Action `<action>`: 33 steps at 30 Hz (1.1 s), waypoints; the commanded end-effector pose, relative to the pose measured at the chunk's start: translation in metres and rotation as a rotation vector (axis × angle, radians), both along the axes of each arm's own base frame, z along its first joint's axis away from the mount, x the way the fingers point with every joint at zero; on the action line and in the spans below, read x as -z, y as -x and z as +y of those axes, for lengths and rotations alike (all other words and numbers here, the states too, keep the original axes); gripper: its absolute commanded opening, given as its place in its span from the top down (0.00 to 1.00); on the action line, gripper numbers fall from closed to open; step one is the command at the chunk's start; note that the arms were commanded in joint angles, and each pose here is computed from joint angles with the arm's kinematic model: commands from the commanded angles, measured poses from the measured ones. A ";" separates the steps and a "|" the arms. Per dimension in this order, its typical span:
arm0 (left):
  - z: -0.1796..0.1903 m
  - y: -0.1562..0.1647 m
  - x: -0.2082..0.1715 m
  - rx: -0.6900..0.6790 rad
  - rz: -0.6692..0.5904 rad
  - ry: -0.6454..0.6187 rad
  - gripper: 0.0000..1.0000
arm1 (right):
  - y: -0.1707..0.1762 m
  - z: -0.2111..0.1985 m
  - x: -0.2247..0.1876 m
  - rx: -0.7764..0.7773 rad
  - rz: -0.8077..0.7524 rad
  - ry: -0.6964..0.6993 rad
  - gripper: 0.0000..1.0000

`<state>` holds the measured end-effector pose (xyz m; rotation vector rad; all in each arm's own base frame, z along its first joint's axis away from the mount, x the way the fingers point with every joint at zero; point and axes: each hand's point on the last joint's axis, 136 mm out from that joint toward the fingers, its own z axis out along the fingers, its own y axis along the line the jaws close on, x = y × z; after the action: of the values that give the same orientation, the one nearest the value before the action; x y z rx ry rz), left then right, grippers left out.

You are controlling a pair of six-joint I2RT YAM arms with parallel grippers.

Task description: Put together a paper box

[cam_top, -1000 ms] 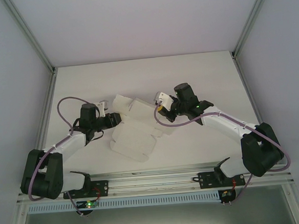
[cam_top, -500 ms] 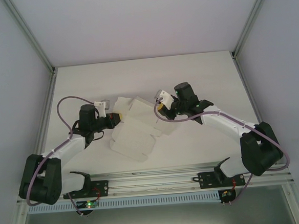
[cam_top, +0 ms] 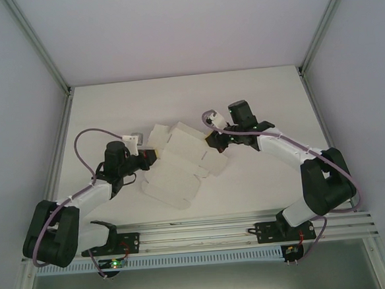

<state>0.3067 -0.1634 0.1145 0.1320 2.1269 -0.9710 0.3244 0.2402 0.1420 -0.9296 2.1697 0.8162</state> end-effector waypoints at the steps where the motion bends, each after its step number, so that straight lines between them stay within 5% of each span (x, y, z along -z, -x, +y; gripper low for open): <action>1: -0.006 0.007 0.001 0.030 -0.046 0.059 0.93 | -0.018 -0.002 -0.020 0.059 0.021 -0.100 1.00; 15: -0.015 0.033 -0.022 0.115 -0.238 0.004 1.00 | -0.040 -0.031 -0.006 0.174 0.146 -0.161 1.00; 22: -0.035 0.024 -0.006 0.069 -0.209 -0.400 1.00 | -0.023 -0.014 -0.010 0.067 0.016 -0.028 1.00; 29: -0.041 0.001 0.011 0.016 -0.180 -0.695 1.00 | -0.010 -0.001 -0.014 0.039 -0.198 0.176 1.00; 33: -0.075 0.002 0.025 0.089 -0.249 -0.782 1.00 | 0.001 0.006 -0.023 0.002 -0.271 0.192 1.00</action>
<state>0.3075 -0.2161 0.0877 0.5695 2.2232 -0.1821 0.3232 0.2398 0.1479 -1.0182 2.1431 0.5119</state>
